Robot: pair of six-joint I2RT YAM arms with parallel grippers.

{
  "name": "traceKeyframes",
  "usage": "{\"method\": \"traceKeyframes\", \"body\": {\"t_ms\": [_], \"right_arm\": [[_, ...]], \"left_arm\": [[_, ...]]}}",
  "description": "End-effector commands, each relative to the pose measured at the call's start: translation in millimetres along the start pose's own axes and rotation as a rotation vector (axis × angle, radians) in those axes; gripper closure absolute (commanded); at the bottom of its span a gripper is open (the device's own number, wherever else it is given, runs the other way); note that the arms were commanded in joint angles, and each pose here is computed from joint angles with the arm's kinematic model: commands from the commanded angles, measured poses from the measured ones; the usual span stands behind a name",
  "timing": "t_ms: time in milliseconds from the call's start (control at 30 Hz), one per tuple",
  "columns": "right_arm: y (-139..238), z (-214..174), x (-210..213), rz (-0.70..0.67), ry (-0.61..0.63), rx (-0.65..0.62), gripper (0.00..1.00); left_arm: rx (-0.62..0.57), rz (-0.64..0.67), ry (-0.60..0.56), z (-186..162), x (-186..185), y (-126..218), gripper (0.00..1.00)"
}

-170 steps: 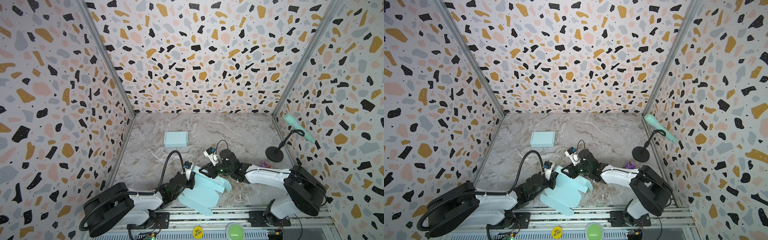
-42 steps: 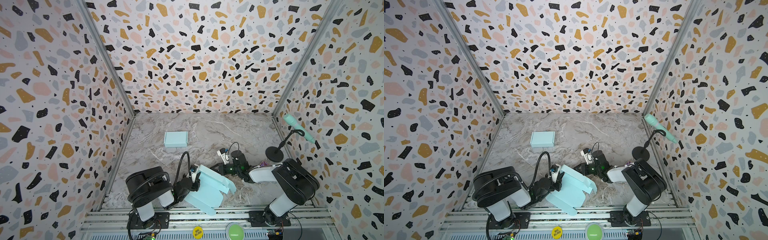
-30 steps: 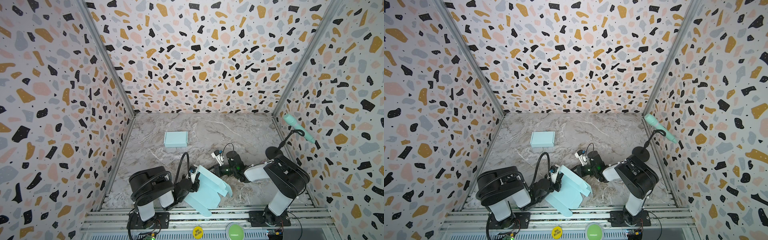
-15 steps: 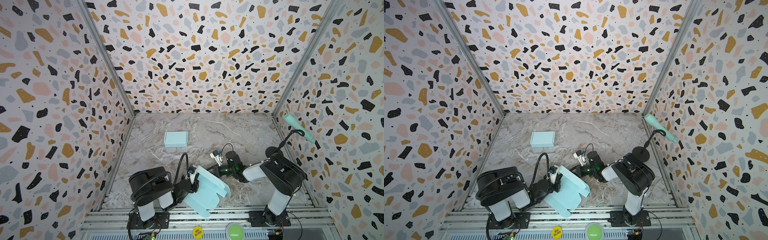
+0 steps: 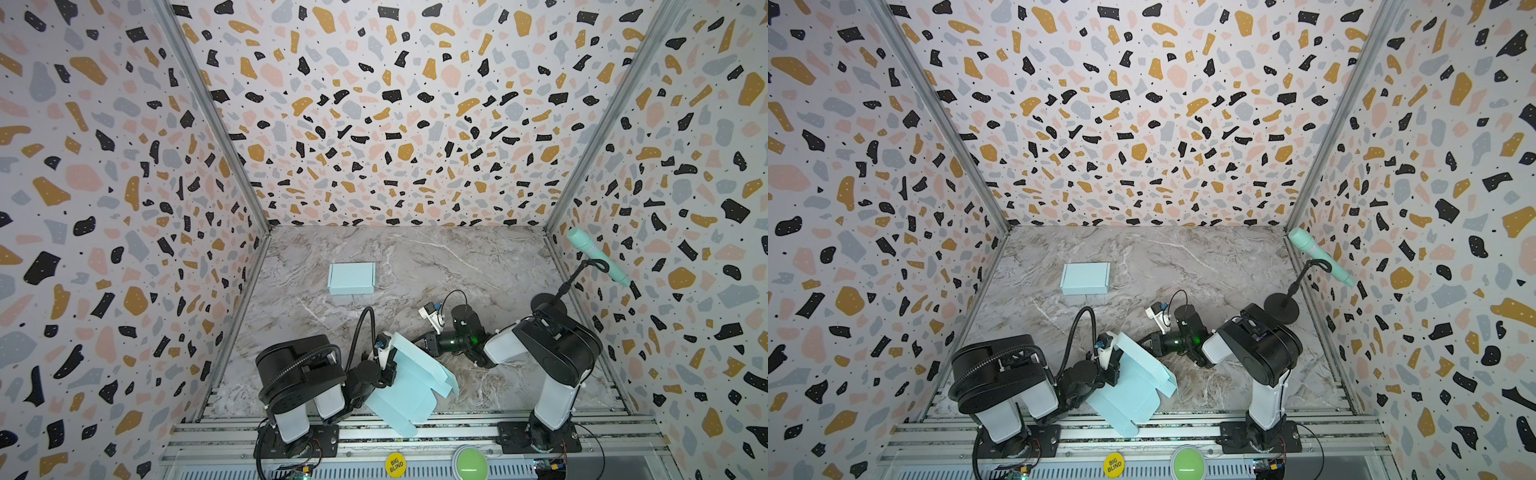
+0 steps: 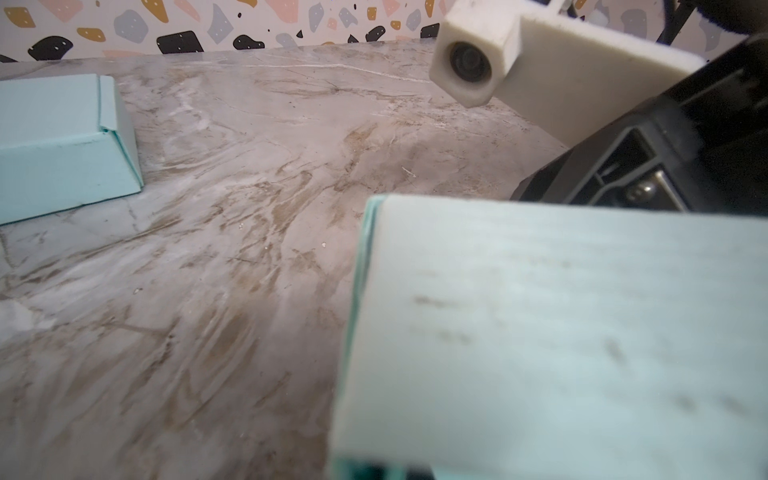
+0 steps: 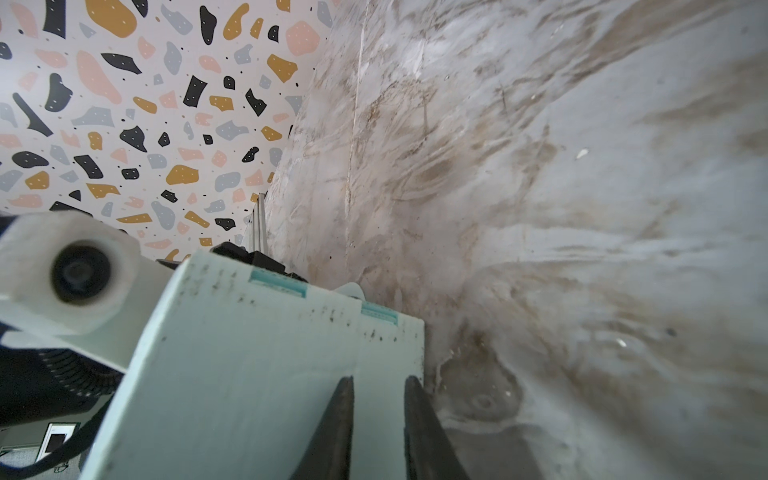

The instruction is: Fold the paper box

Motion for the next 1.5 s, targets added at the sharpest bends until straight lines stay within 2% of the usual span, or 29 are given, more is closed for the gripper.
{"method": "traceKeyframes", "body": {"t_ms": [0, 333, 933, 1133, 1467], "right_arm": [[-2, -32, 23, 0.090, 0.019, 0.147, 0.76], [7, -15, 14, -0.018, 0.038, 0.076, 0.75], [10, -12, 10, -0.046, 0.030, 0.054, 0.76], [12, -8, 10, -0.049, 0.028, 0.042, 0.76], [19, -3, 17, -0.054, 0.041, 0.021, 0.77]], "left_arm": [[-0.023, 0.007, 0.019, 7, 0, -3, 0.90], [-0.020, 0.003, 0.017, 4, 2, 1, 0.87], [-0.048, -0.014, 0.015, 18, 1, 9, 0.71], [-0.060, -0.004, 0.013, 23, 4, 15, 0.73], [-0.071, -0.008, 0.016, 27, 4, 18, 0.86]]}}
Point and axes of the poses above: each gripper's point midway between its finger pads, its own y axis back along the fingers, its own x axis along the line the jaws close on, z = x × y, the point moved 4 cm from there along y, back along the fingers, and after that the axes turned 8 degrees about -y, right-handed, at the moved point
